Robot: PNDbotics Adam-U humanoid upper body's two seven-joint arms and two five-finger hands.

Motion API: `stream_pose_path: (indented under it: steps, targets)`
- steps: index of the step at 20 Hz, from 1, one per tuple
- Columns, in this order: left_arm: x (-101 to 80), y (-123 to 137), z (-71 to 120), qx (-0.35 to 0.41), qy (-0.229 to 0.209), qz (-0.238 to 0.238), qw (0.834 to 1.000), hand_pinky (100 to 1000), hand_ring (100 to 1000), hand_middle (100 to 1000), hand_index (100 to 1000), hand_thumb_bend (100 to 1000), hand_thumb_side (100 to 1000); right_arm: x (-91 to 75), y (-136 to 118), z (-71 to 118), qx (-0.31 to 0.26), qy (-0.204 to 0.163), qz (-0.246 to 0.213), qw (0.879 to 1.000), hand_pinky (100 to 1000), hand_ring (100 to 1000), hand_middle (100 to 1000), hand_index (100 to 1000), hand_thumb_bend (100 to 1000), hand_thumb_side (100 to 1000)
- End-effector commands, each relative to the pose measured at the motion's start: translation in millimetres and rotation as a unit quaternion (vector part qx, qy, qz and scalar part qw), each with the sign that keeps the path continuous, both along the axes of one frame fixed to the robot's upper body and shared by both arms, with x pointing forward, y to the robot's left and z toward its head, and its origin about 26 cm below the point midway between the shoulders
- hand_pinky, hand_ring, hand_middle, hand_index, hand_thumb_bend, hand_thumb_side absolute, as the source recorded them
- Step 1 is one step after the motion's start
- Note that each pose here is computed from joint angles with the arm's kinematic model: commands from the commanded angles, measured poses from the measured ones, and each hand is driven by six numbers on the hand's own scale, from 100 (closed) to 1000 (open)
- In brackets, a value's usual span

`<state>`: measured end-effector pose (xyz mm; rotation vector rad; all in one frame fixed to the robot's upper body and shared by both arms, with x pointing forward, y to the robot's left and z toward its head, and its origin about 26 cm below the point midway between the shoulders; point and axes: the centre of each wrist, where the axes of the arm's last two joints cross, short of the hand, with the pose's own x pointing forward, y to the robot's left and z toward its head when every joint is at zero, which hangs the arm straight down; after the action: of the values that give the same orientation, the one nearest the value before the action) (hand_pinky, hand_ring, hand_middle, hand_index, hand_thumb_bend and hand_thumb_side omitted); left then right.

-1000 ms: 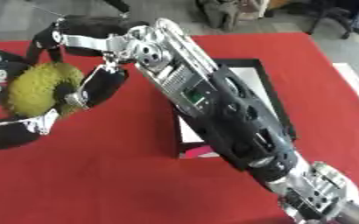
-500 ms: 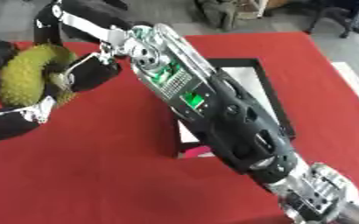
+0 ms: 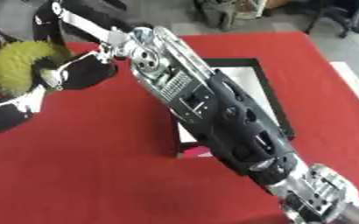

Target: Pick up the objects with one hand, pass them to the other hand, and then place them into the box on the other side of the table.

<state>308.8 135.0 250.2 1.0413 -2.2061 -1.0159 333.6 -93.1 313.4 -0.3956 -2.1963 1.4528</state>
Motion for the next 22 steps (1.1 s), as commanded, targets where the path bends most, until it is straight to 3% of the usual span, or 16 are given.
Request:
stream_pose_path:
  steps: [1, 4, 7, 16, 22]
  targets:
    - [2.0, 2.9, 6.1, -0.004, 0.007, 0.018, 1.000, 711, 668, 616, 840, 109, 178, -3.0, -4.9, 9.9, 0.001, 0.001, 0.006, 1.000, 741, 883, 104, 352, 100, 212]
    - [6.2, 5.4, 2.4, 0.002, 0.048, 0.044, 0.998, 762, 752, 698, 920, 385, 396, -5.7, -7.2, 12.6, 0.008, 0.005, 0.011, 1.000, 742, 876, 100, 345, 100, 208]
    - [6.8, 8.0, 1.5, 0.010, 0.074, 0.057, 0.996, 771, 766, 712, 935, 545, 493, -7.8, -9.1, 15.1, 0.021, 0.005, 0.012, 1.000, 743, 862, 100, 339, 100, 200]
    - [5.4, 23.0, -1.2, 0.034, 0.104, 0.069, 0.992, 780, 774, 722, 935, 765, 610, -10.4, -14.6, 20.6, 0.060, -0.012, 0.002, 0.998, 736, 817, 100, 328, 100, 188]
    - [9.7, 51.0, -13.2, 0.035, 0.124, 0.121, 0.984, 780, 775, 722, 930, 756, 656, -6.6, -23.9, 22.2, 0.067, -0.033, -0.024, 0.997, 726, 797, 100, 325, 100, 209]
